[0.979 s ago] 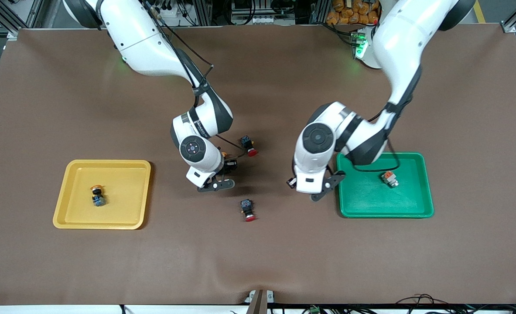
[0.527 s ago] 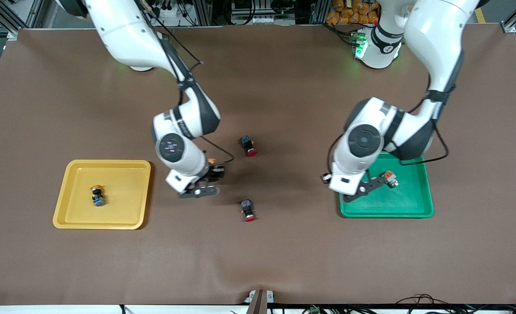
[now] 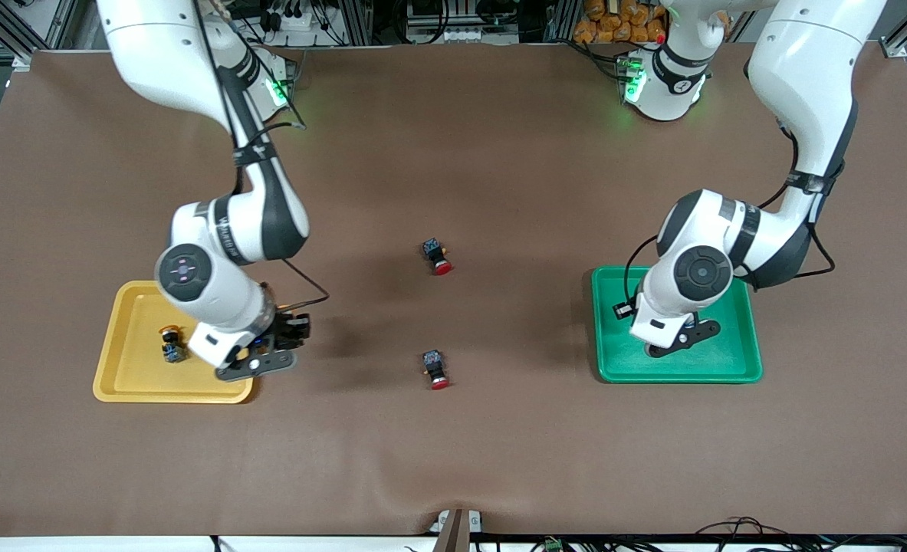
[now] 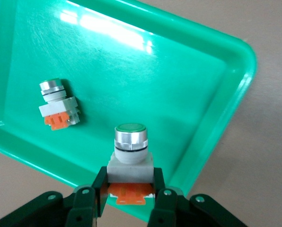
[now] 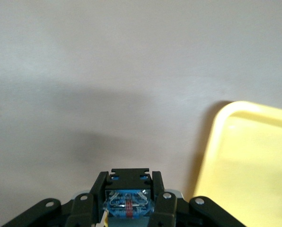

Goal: Place green and yellow buttons in trays
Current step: 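Carry the green button to the green tray while the right gripper carries yellow, then open both grippers to drop the buttons into their trays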

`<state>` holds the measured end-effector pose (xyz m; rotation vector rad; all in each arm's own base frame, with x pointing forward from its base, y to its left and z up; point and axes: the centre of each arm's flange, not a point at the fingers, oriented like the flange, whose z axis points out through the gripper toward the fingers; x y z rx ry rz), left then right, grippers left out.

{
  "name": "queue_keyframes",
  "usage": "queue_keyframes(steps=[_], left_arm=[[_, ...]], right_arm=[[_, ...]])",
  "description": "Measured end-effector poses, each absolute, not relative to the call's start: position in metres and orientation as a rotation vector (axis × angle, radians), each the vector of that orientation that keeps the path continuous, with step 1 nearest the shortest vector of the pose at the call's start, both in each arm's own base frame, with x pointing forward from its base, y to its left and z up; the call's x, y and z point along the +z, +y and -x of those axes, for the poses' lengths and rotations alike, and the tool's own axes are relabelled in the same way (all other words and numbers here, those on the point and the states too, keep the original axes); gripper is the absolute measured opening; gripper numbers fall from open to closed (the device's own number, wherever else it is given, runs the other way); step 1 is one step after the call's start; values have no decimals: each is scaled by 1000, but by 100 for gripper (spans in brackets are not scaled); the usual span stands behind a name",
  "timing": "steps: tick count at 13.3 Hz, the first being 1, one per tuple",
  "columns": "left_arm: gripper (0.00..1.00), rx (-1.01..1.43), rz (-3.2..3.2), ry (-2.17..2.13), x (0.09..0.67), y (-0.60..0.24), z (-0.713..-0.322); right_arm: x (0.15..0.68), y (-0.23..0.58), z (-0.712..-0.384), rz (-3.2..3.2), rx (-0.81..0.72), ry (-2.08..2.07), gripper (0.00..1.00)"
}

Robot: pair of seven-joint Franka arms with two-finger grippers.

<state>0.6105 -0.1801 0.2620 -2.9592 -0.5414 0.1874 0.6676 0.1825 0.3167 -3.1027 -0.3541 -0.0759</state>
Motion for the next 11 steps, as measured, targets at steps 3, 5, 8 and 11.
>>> queue_keyframes(steps=[3,5,8,11], left_arm=[[41,169,2995,-564,234,-168,-608],[41,181,2997,-563,226,-168,-606],[70,167,3017,-518,229,-160,-611],[100,72,3028,-530,268,-155,-623]], right_arm=[[319,110,-685,3095,-88,-477,41],[307,64,-692,3096,-79,-537,41],[276,37,-696,3111,-64,-578,41],[261,36,-695,3116,-41,-582,59]])
